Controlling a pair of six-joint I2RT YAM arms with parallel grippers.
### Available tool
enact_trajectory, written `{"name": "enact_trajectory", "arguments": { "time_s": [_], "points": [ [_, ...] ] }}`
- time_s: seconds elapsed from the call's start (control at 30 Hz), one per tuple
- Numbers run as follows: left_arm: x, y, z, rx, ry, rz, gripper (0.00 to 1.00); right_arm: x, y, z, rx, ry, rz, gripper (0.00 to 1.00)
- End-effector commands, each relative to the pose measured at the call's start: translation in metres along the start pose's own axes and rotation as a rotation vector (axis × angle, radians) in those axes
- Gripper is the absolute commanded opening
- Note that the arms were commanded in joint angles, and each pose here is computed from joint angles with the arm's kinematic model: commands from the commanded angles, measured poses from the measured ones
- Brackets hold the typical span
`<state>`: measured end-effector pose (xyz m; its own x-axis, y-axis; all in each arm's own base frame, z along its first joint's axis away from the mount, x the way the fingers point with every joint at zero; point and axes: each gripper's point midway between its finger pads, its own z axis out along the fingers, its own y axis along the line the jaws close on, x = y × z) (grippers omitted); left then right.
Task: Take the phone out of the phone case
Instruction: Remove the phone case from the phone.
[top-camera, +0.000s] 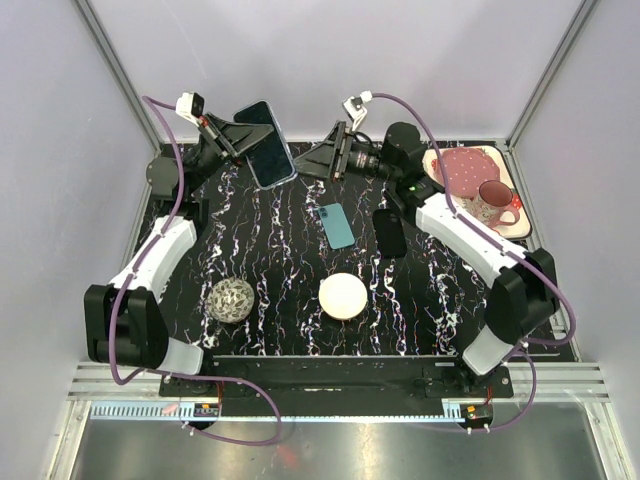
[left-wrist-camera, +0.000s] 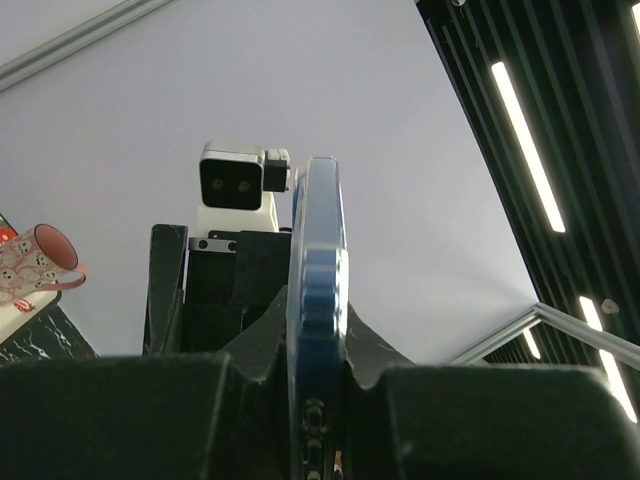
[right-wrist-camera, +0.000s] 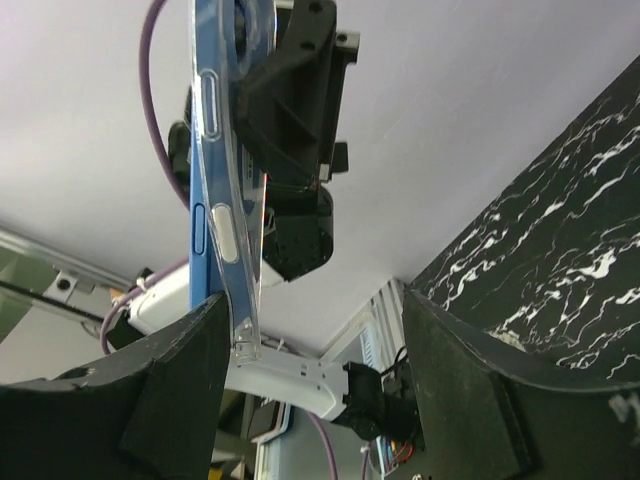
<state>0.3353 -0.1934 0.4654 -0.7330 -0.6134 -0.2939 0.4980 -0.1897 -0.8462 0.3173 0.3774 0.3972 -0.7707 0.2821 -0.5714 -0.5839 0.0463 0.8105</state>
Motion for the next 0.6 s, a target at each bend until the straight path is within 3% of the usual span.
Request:
{"name": "enact_trajectory", "arguments": {
  "time_s": [0.0, 0.33, 0.57],
  "points": [
    [0.043, -0.089, 0.010, 0.272, 0.104, 0.067, 0.00, 0.074, -0.054, 0.016, 0.089, 0.238, 0.139, 0.72],
    [0.061, -0.073, 0.016, 0.267, 0.127, 0.022, 0.00, 0.048, -0.029, 0.037, -0.046, 0.181, 0.199, 0.68],
    [0.065, -0.072, 0.011, 0.240, 0.123, 0.037, 0.00, 0.027, -0.013, 0.040, -0.167, 0.100, 0.294, 0.49]
  ]
}}
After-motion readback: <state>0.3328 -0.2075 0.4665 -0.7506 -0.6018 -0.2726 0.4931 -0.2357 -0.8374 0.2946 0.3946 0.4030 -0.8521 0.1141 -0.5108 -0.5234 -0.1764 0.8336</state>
